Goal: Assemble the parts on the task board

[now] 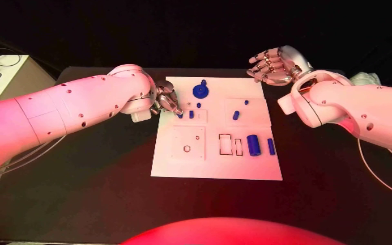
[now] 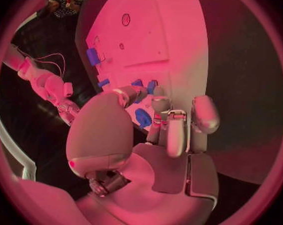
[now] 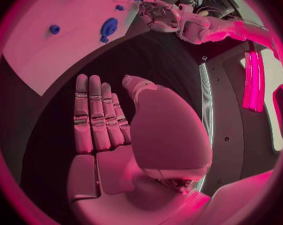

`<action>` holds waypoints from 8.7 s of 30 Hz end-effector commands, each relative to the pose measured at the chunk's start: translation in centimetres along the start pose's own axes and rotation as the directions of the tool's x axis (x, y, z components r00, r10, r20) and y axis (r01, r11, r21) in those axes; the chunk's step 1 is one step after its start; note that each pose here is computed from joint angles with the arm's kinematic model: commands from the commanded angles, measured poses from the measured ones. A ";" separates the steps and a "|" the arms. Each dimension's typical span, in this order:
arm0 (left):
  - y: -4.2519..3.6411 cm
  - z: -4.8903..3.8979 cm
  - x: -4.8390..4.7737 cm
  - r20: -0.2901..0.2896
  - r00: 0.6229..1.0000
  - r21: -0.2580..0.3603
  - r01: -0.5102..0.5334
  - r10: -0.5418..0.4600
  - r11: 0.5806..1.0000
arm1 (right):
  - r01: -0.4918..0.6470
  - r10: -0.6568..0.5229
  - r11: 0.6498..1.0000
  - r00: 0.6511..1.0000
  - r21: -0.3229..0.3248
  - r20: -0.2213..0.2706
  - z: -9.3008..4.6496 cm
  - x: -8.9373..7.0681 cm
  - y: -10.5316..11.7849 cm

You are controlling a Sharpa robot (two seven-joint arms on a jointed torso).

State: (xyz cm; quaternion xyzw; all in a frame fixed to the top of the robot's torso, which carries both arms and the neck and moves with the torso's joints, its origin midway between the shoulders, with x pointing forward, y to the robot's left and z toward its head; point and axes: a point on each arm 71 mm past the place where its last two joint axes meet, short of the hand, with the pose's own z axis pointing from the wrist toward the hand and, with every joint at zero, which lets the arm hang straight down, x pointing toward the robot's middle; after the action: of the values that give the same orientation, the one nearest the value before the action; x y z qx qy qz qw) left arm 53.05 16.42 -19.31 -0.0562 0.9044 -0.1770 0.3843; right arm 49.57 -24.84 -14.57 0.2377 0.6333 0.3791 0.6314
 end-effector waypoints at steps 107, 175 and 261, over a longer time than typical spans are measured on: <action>-4.02 1.00 0.45 0.403 0.913 0.480 -0.271 0.065 0.834 | -0.112 0.112 0.994 0.993 -0.012 0.024 0.6 -0.8 -0.8; -5.19 3.70 1.58 0.318 0.912 0.342 -0.365 0.259 0.866 | -0.121 0.121 0.993 0.993 -0.013 -0.007 0.6 -0.2 -0.4; -1.56 1.72 -0.36 0.304 0.941 0.340 -0.252 0.148 0.906 | -0.117 0.117 0.993 0.993 0.003 -0.016 0.5 -0.3 -0.7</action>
State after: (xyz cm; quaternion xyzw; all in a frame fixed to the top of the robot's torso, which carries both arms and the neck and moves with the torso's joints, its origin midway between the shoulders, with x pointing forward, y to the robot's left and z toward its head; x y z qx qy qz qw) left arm 54.59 14.76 -19.40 0.0810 0.7883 -0.2971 0.5326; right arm 50.27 -25.60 -14.88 0.2770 0.6215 0.4130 0.6053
